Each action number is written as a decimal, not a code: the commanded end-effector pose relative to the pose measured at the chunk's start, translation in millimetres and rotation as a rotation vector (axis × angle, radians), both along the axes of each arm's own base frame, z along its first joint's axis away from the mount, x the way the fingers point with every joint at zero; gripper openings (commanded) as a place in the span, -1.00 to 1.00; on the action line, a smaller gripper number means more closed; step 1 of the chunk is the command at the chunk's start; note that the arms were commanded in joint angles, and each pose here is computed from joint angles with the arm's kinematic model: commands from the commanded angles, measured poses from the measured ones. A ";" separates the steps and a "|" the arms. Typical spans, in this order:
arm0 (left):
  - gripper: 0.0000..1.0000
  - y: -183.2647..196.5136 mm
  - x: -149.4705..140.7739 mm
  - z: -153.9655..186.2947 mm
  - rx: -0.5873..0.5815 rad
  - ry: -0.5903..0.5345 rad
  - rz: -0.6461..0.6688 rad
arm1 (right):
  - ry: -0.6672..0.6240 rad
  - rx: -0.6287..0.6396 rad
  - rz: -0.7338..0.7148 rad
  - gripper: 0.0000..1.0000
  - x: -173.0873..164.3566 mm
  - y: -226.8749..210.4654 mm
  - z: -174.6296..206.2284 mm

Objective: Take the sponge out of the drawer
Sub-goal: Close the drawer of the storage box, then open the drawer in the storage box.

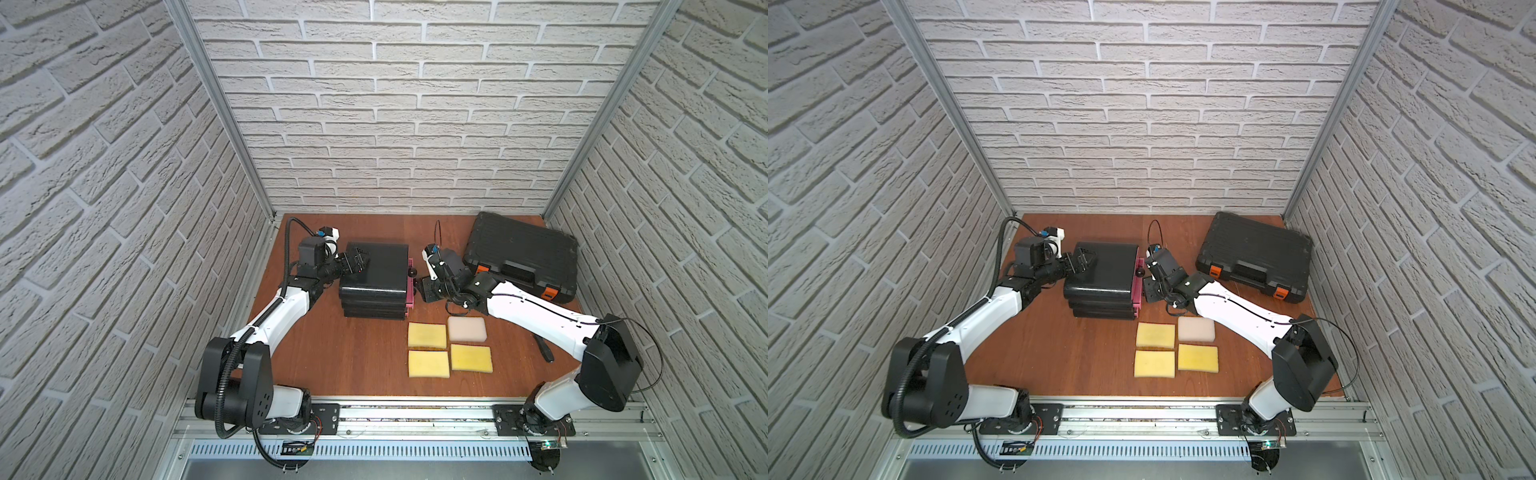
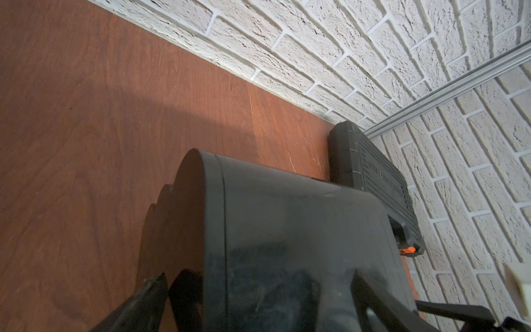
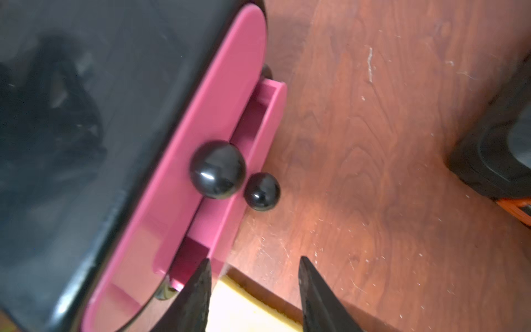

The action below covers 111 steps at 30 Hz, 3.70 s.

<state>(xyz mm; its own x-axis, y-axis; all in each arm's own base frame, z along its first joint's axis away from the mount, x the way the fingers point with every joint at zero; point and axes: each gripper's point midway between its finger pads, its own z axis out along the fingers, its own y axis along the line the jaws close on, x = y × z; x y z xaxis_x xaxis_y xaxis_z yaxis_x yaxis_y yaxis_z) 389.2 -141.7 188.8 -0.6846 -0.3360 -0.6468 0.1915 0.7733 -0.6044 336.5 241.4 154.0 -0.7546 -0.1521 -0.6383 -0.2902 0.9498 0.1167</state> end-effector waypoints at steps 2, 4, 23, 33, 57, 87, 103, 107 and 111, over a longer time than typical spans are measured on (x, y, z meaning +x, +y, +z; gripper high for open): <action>0.97 -1.8 -5.3 6.9 -0.024 -0.024 -0.013 | -0.006 -0.028 -0.048 0.02 -2.0 -14.5 -10.9; 0.97 -2.3 -5.8 5.3 -0.031 -0.021 -0.016 | 0.003 -0.001 -0.021 0.03 -2.9 -7.0 -20.6; 0.97 -7.5 -6.9 -2.8 -0.081 -0.008 -0.025 | 0.016 0.270 0.177 0.02 16.6 74.4 -36.7; 0.97 -11.0 3.2 -3.8 -0.116 -0.006 -0.019 | -0.038 0.227 0.186 0.03 30.7 74.8 -23.1; 0.97 -4.8 3.4 -8.2 -0.112 0.001 0.023 | -0.059 0.192 0.167 0.03 65.6 64.5 -17.1; 0.97 25.4 -34.4 42.4 0.030 -0.107 0.122 | -0.089 0.250 0.193 0.05 26.8 18.0 -13.0; 0.97 -65.6 -49.9 64.6 0.206 -0.149 -0.163 | 0.151 0.692 0.158 -0.04 55.9 21.4 -55.9; 0.97 -80.0 -41.7 52.3 0.192 -0.124 -0.195 | 0.202 0.692 0.145 -0.10 61.7 23.8 -70.5; 0.97 -86.5 -37.2 45.0 0.175 -0.114 -0.211 | 0.227 0.684 0.136 -0.10 64.4 22.7 -78.6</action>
<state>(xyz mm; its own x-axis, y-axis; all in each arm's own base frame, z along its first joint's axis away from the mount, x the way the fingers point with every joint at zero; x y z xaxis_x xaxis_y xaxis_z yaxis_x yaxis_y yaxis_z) 347.5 -220.8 228.4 -0.6557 -0.0680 -0.7520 0.3942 0.8186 -0.4177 390.5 257.4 54.6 -0.9002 0.1142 -0.4203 -0.2545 0.6452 0.7204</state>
